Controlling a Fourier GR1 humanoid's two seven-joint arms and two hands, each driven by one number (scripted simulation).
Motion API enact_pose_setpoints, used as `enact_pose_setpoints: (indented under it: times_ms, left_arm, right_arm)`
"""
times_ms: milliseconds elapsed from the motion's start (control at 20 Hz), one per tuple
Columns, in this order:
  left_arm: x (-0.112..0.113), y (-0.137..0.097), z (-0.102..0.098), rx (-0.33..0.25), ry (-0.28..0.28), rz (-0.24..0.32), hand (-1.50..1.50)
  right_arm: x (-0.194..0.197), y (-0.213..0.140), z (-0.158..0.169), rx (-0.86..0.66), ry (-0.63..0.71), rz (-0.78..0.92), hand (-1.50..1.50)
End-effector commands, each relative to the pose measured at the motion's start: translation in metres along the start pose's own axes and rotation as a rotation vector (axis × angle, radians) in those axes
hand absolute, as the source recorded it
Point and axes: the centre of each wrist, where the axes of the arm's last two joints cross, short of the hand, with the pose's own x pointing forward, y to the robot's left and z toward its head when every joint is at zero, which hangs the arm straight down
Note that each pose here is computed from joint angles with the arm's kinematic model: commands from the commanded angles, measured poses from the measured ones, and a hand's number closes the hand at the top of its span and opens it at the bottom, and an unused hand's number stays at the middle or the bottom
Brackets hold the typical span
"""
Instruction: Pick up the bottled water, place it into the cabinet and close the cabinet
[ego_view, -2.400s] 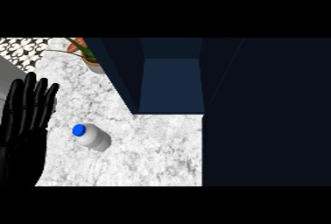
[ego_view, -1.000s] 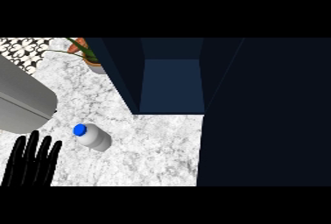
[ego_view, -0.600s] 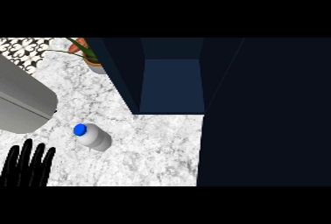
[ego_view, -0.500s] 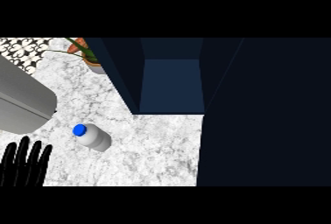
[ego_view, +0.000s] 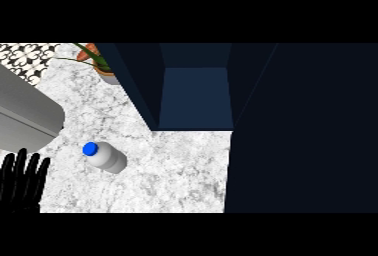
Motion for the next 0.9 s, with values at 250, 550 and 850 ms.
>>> enact_pose_setpoints:
  times_ms: [250, 550, 850]
  left_arm:
    - [-0.034, 0.033, -0.023, 0.022, 0.039, -0.055, -1.50]
    - [-0.081, 0.050, -0.025, 0.007, 0.095, -0.055, -1.50]
    - [-0.101, 0.054, -0.040, 0.046, 0.145, -0.009, -1.50]
  right_arm:
    - [0.011, 0.016, 0.005, 0.017, 0.007, -0.018, -1.50]
    - [-0.007, -0.002, 0.019, 0.033, 0.013, 0.004, -1.50]
    - [0.001, 0.009, 0.020, 0.022, 0.004, -0.005, -1.50]
